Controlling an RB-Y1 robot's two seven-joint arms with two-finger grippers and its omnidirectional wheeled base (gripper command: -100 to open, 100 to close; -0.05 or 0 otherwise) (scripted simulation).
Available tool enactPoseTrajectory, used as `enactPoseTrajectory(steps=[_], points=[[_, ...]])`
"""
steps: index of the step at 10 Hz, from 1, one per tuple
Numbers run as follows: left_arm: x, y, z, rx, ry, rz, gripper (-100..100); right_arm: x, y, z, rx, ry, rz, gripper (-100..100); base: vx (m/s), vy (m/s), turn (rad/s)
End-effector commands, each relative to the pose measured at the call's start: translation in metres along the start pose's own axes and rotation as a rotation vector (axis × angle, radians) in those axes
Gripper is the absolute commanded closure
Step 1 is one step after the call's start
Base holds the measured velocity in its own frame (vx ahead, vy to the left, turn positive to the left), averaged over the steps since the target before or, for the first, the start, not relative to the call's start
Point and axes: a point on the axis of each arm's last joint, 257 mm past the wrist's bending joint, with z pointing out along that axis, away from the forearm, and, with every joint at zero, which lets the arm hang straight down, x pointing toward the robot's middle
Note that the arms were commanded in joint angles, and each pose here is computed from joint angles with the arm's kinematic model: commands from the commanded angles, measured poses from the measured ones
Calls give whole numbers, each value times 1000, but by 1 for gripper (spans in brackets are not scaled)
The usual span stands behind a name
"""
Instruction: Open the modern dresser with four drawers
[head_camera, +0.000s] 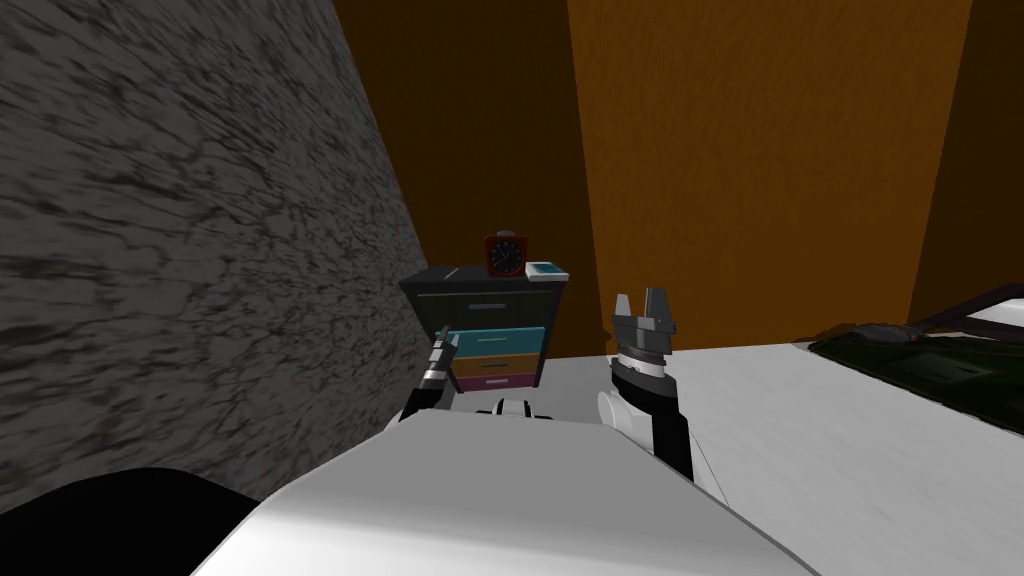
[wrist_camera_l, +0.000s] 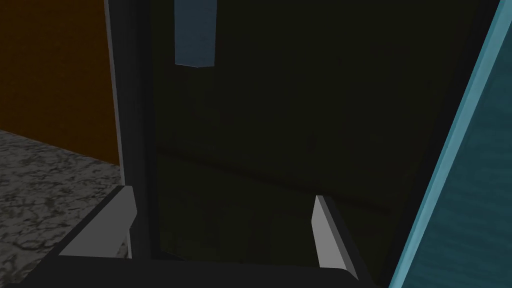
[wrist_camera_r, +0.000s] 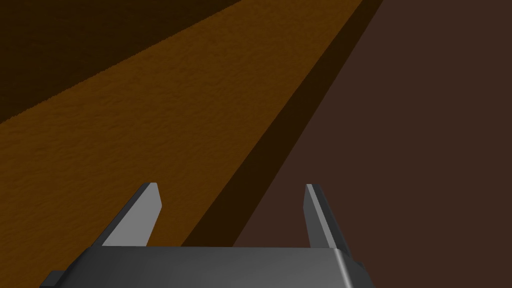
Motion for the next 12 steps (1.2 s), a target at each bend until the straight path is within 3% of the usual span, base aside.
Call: enactPoseTrajectory(steps=[1, 6, 12], points=[[-6, 19, -8, -25, -9, -8, -100, 0, 0, 0, 0, 0, 0, 0, 39, -31, -2], [-16, 57, -27, -72, -33, -31, -100, 0, 0, 0, 0, 0, 0, 0, 50, -41, 0], [-23, 87, -45, -116, -56, -49, -100, 0, 0, 0, 0, 0, 0, 0, 31, -30, 0]])
